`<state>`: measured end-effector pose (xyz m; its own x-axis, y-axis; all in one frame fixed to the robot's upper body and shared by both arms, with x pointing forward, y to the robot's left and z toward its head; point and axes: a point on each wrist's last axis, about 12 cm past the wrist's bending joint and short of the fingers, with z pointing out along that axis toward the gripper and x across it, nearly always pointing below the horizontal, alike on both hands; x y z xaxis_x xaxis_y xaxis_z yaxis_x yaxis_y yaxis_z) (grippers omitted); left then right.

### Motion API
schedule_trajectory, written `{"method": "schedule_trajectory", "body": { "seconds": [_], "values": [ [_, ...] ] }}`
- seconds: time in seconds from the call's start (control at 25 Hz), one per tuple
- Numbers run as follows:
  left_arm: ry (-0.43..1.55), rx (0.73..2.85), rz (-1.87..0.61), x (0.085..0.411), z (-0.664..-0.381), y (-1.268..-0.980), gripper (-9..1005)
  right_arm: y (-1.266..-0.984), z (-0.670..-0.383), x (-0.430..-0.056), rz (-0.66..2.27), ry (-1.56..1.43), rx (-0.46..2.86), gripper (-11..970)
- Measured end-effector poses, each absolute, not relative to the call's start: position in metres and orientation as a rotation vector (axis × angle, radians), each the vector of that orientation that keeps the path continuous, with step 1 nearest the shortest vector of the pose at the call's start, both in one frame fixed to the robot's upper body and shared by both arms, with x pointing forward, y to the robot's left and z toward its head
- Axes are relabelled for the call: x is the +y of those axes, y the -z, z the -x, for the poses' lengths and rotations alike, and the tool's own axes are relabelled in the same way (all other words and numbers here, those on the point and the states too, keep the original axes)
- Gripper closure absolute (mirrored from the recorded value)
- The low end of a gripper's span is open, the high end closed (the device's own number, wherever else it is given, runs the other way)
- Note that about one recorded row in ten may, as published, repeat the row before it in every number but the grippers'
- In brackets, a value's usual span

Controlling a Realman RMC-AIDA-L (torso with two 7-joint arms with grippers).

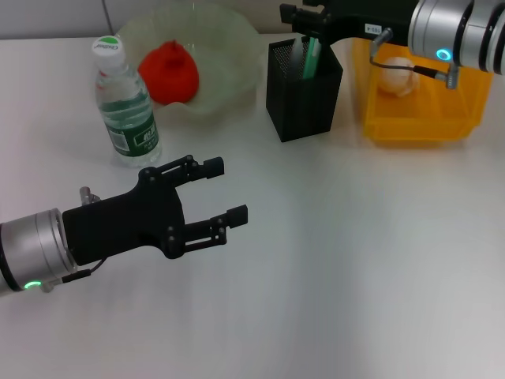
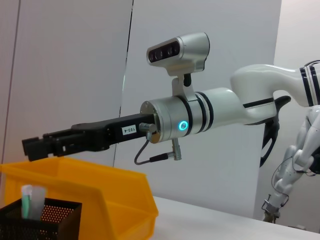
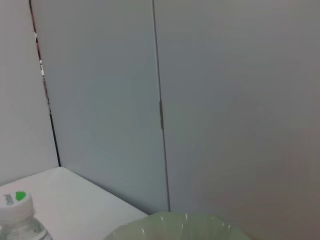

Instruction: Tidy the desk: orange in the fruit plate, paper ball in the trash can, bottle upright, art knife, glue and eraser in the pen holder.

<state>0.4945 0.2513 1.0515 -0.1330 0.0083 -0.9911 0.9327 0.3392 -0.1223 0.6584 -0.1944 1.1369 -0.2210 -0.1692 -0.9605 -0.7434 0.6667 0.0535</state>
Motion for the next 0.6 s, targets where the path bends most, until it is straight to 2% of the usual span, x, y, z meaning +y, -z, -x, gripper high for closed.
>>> {"method": "schedule_trajectory", "body": {
  "seconds": [0.12,0.24,0.28,0.32,0.4,0.48,0.6],
  "values": [
    [1.025,1.471,-0.905,0.252,-0.494,-1.051,212,-1.140,-0.656,-0.200,0.709,-0.652,1.719,581],
    [1.030,1.473,-0.902,0.251,-0.494,-1.051,212,-1.153,-0.644,-0.214,0.682,-0.728,1.608,412],
    [1.041,1.478,-0.896,0.249,-0.493,-1.050,212,-1.165,-0.630,-0.229,0.671,-0.793,1.504,356],
    [1.046,1.481,-0.893,0.248,-0.493,-1.049,212,-1.165,-0.630,-0.229,0.671,-0.793,1.504,332],
    [1.052,1.486,-0.888,0.247,-0.493,-1.048,212,-1.172,-0.607,-0.254,0.668,-0.900,1.415,284],
    [1.062,1.488,-0.874,0.248,-0.492,-1.048,212,-1.171,-0.600,-0.261,0.666,-0.949,1.411,236],
    [1.067,1.490,-0.860,0.249,-0.492,-1.049,212,-1.159,-0.574,-0.282,0.662,-1.084,1.447,184]
  ]
}}
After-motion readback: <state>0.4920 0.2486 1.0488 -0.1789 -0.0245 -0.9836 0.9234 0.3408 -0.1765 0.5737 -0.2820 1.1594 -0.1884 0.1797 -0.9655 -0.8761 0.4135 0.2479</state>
